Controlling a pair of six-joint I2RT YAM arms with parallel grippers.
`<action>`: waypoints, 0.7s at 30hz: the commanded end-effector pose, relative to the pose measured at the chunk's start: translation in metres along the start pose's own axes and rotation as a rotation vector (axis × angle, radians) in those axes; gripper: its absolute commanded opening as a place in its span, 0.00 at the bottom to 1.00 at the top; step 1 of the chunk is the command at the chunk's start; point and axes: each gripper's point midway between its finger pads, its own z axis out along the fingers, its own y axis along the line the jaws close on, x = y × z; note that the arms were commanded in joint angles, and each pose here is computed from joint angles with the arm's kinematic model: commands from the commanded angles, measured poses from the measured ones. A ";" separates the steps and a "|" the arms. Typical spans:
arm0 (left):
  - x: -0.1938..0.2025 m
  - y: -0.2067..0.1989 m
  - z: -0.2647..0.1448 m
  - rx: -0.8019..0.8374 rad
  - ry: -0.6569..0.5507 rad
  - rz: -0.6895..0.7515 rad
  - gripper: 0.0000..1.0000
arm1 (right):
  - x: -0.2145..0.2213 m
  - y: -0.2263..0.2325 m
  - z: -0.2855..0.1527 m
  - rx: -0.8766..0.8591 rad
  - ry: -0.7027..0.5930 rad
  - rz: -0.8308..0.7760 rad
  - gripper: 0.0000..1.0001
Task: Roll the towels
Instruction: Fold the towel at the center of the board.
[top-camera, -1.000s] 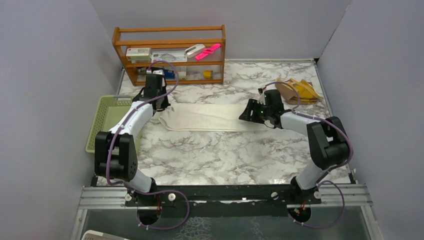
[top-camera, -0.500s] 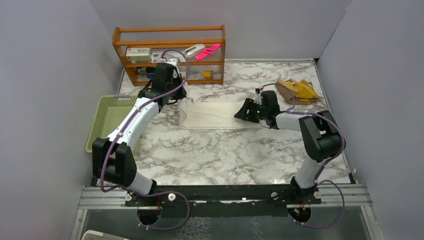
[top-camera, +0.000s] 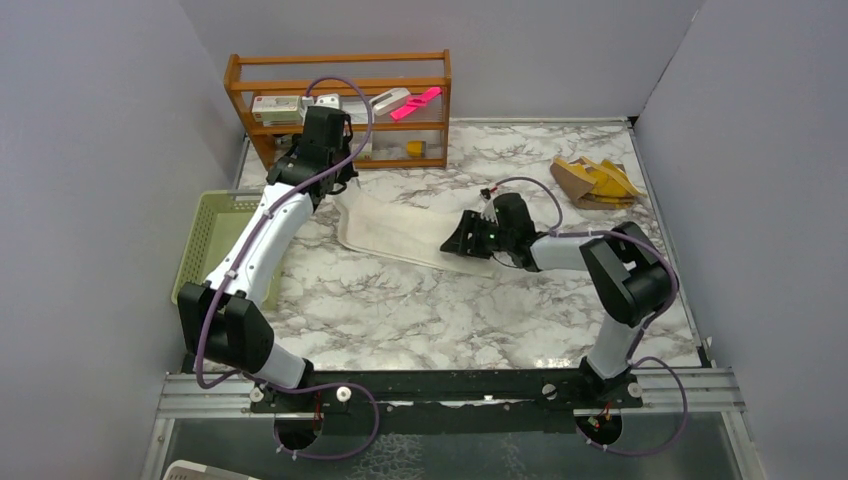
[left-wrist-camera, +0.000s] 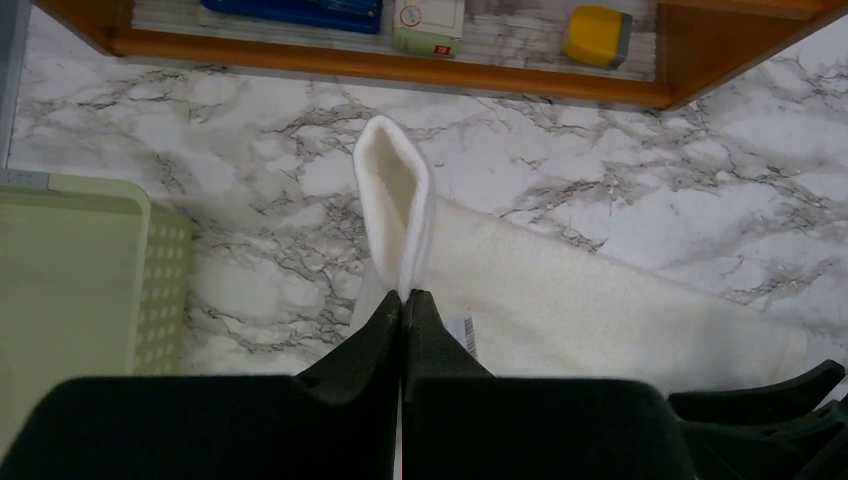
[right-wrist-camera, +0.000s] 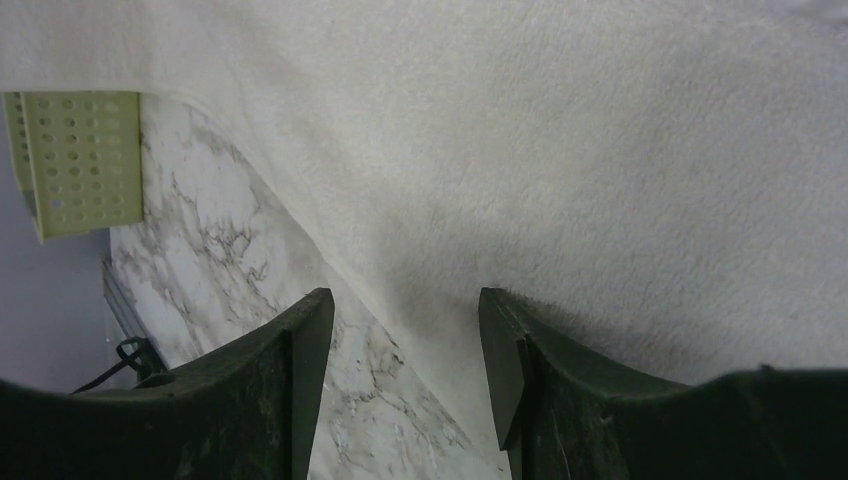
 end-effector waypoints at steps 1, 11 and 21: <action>0.001 -0.022 -0.004 0.047 0.018 0.013 0.00 | -0.001 0.006 -0.025 0.083 0.023 -0.037 0.57; 0.032 -0.090 -0.013 0.229 0.104 0.057 0.00 | -0.115 0.030 -0.150 0.214 -0.375 -0.162 0.60; 0.082 -0.178 -0.012 0.363 0.210 0.150 0.00 | -0.128 0.004 -0.199 0.341 -0.477 -0.130 0.65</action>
